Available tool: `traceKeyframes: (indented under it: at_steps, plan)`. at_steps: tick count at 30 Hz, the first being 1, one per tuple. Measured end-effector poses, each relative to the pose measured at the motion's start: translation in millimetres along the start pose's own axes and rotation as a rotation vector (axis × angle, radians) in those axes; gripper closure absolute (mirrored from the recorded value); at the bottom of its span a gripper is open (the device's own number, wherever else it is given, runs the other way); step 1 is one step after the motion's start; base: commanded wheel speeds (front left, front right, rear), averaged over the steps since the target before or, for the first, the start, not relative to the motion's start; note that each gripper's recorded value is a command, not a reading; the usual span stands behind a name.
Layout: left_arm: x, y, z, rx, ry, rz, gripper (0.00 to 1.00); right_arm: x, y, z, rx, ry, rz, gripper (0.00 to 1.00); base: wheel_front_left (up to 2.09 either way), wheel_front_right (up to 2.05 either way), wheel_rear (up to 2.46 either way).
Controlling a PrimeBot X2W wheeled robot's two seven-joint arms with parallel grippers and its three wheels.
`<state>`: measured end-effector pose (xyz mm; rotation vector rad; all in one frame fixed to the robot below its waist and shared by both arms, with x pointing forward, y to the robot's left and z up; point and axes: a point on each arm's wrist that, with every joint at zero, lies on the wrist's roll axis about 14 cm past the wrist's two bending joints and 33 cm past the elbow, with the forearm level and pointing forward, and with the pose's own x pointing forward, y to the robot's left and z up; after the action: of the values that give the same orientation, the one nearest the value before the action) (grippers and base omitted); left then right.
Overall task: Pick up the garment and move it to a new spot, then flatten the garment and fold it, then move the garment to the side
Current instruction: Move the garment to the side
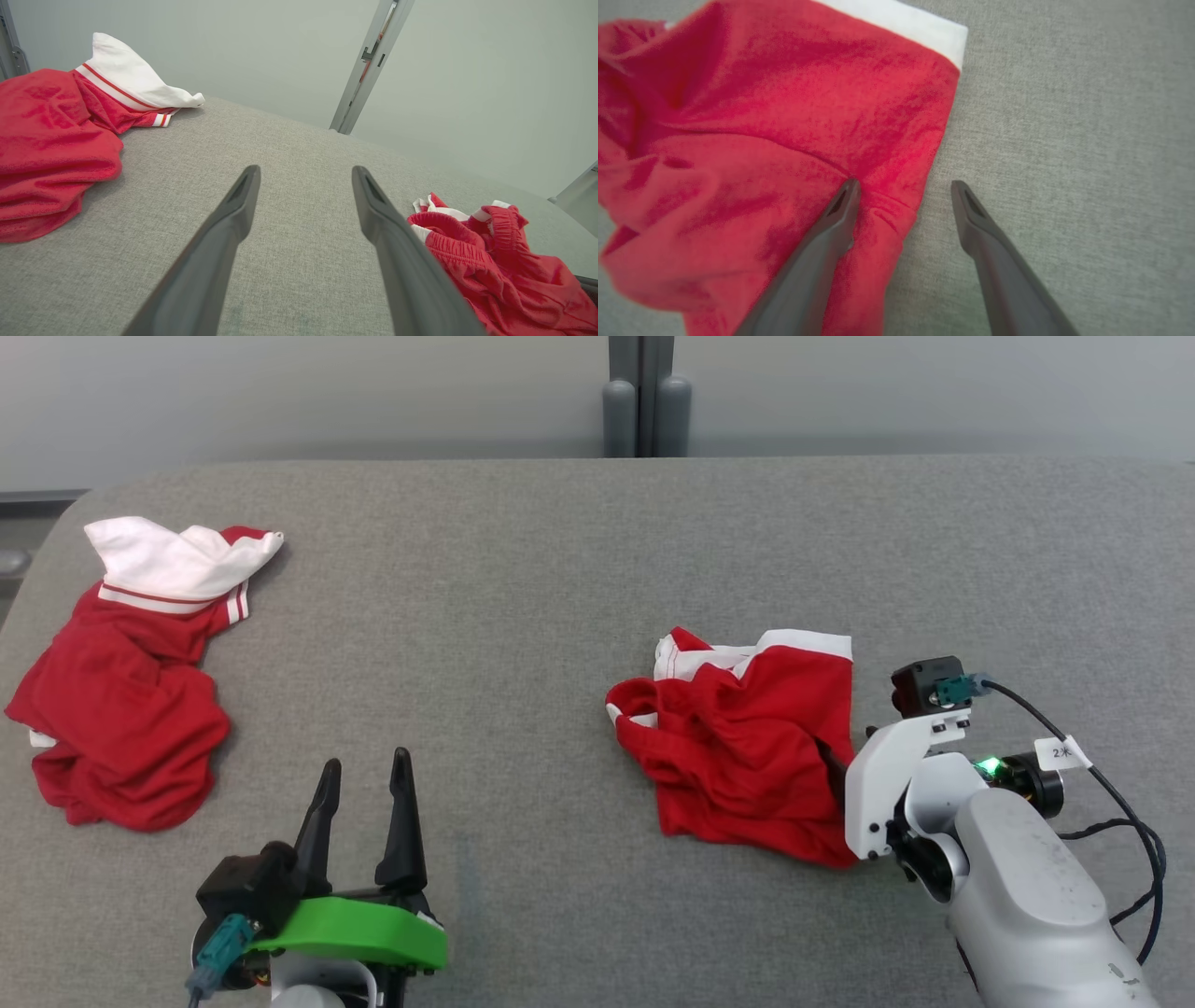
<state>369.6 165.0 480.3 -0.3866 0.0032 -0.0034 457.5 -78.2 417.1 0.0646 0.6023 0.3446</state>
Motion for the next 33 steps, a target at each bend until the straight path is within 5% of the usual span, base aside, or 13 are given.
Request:
traceKeyframes:
  at_steps: [5, 6, 7, 10, 11, 19, 33]
  plan:
    - [-1.0, 4.9, -2.0, 0.001, 0.006, 0.015, 0.0, 9.6, 11.3, -11.7, 0.001, 0.057, 0.035, 0.0, 0.0, 0.0, 0.0]
    - [-1.1, 4.8, -2.4, 0.001, 0.008, 0.015, 0.0, 10.8, 13.9, -13.2, 0.009, 0.064, 0.043, 0.19, 0.0, 0.0, 0.0]
    - [-1.0, 4.2, -2.9, 0.001, 0.009, 0.013, 0.0, 11.9, 15.8, -13.8, 0.011, 0.069, 0.048, 0.52, 0.0, 0.0, 0.0]
    - [0.3, 1.8, -3.4, 0.001, 0.01, 0.005, 0.0, 13.4, 19.0, -14.7, 0.009, 0.068, 0.057, 0.94, 0.0, 0.0, 0.0]
    - [1.3, 0.5, -3.2, 0.004, 0.01, 0.0, 0.0, 13.9, 20.2, -13.4, 0.004, 0.061, 0.06, 1.0, 0.0, 0.0, 0.0]
    - [16.5, -17.9, 0.2, 0.001, -0.005, -0.062, 0.0, 10.4, -12.9, 13.9, 0.006, -0.056, -0.011, 1.0, 0.0, 0.0, 0.0]
    - [57.4, -91.2, -29.4, 0.013, 0.052, -0.301, 0.0, -58.3, -170.0, 26.7, 0.089, -0.199, -0.383, 1.0, 0.0, 0.0, 0.0]
